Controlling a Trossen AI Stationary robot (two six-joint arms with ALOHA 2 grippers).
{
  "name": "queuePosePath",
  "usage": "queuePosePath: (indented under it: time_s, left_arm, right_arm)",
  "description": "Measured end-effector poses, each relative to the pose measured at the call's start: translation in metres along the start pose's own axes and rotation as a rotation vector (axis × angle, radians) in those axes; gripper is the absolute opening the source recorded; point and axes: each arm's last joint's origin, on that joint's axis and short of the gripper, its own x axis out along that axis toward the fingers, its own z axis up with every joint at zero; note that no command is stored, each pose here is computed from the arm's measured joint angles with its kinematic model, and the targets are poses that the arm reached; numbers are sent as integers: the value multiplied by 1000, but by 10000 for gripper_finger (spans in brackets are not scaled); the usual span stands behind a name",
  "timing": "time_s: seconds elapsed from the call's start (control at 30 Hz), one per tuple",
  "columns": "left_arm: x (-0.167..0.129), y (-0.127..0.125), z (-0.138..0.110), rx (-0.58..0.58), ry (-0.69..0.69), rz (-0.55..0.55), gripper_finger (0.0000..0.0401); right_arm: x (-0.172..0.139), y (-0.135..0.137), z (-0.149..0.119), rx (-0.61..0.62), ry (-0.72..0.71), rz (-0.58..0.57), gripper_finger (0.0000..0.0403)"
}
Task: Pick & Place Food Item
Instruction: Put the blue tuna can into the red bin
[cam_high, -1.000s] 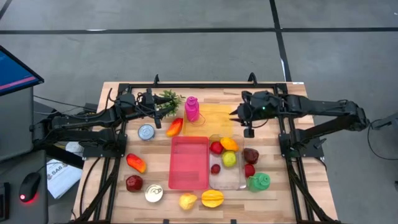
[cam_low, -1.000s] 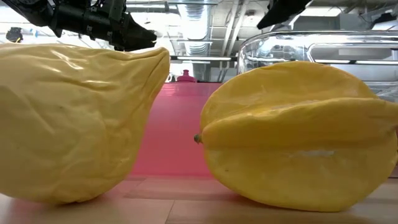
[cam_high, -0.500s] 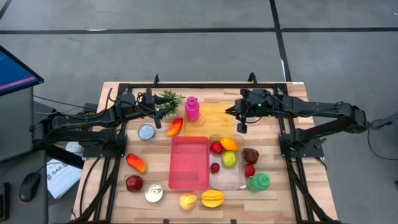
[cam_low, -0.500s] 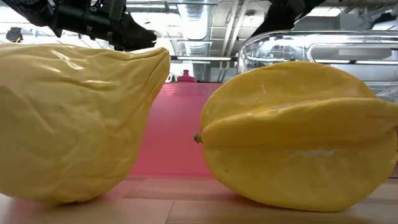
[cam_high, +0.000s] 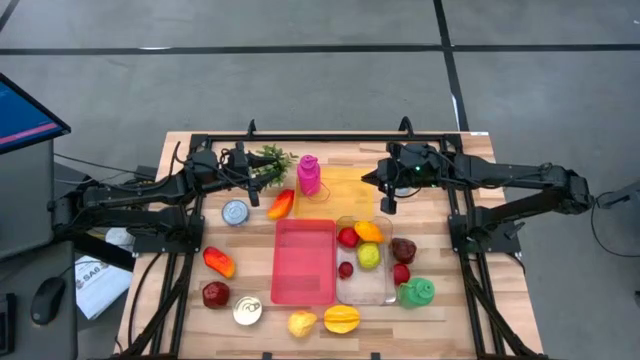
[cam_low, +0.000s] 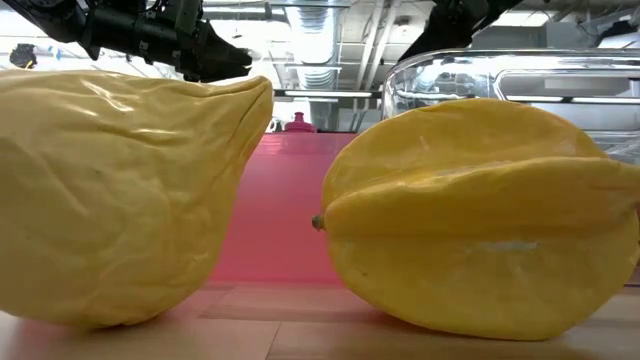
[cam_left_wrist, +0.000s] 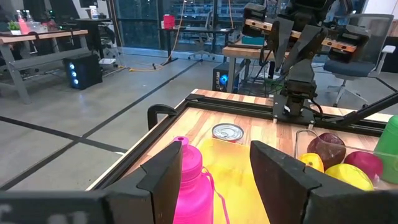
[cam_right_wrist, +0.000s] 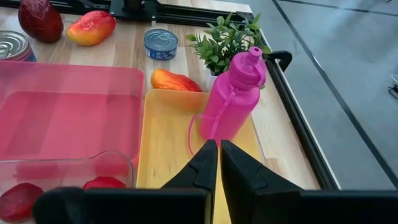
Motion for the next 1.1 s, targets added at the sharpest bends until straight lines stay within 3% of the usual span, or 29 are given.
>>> queuePosePath:
  time_s: [1.1]
  left_arm:
    - [0, 0, 0, -7, 0, 0, 177]
  right_arm:
    - [1, -7, 4, 30, -44, -29, 16]
